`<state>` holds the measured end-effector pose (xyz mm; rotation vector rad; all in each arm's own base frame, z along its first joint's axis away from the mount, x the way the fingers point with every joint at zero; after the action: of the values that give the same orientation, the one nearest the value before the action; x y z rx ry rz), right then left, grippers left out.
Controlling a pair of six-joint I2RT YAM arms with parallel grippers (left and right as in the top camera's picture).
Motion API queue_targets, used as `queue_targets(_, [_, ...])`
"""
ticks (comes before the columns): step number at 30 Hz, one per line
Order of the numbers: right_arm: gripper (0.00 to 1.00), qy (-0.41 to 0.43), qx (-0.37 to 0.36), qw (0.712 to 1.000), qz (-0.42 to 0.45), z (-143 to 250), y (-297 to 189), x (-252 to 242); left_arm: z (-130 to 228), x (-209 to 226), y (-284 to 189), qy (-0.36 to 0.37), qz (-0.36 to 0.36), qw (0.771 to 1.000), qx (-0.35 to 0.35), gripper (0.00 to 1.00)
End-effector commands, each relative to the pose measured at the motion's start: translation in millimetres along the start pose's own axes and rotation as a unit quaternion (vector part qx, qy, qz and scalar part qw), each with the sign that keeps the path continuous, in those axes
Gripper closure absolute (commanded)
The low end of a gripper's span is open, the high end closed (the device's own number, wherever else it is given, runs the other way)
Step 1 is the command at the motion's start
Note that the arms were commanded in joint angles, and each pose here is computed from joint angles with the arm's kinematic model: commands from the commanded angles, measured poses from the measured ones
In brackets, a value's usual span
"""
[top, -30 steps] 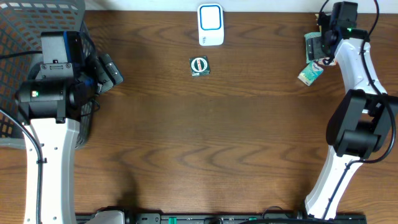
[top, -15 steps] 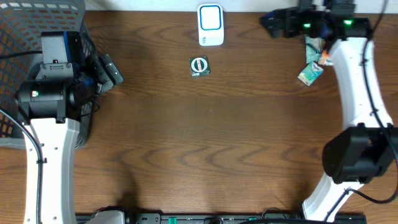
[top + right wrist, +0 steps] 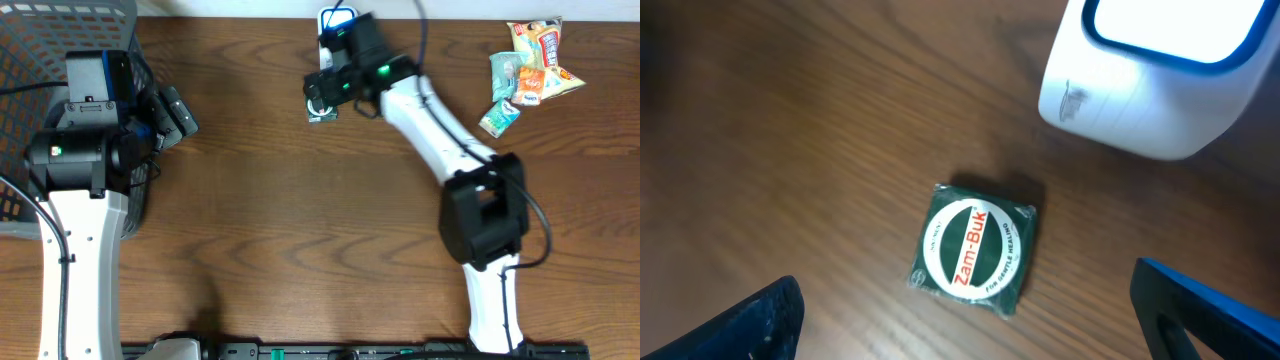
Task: Scan the item barcode
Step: 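Reach the right gripper down to the green Zam-Buk tin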
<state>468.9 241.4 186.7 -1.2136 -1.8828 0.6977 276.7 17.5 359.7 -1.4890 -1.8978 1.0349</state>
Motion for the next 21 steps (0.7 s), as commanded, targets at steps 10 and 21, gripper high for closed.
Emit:
queue_targets(10, [0.13,0.077,-0.009,0.987,0.144,44.5,70.0,1.2,0.2,1.8,-1.9,-0.006,-0.004,1.0,-0.003,0.02])
queue_targets(21, [0.25,0.063,0.024,0.976,0.208,56.0,67.5,-16.4,0.2,1.8,-1.9,-0.006,-0.004,1.0,-0.003,0.02])
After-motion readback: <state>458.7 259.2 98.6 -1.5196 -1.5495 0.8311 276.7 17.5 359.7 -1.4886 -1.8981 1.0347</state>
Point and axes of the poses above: each gripper's point midway between its finger pads, its own y axis out along the fingers, its own x axis along the line the jaws close on, z = x × y, the point moved 10 cm from there along -y, back along the fingers, and after that the axes turned 14 degrees about y, right-handed, at the moved point
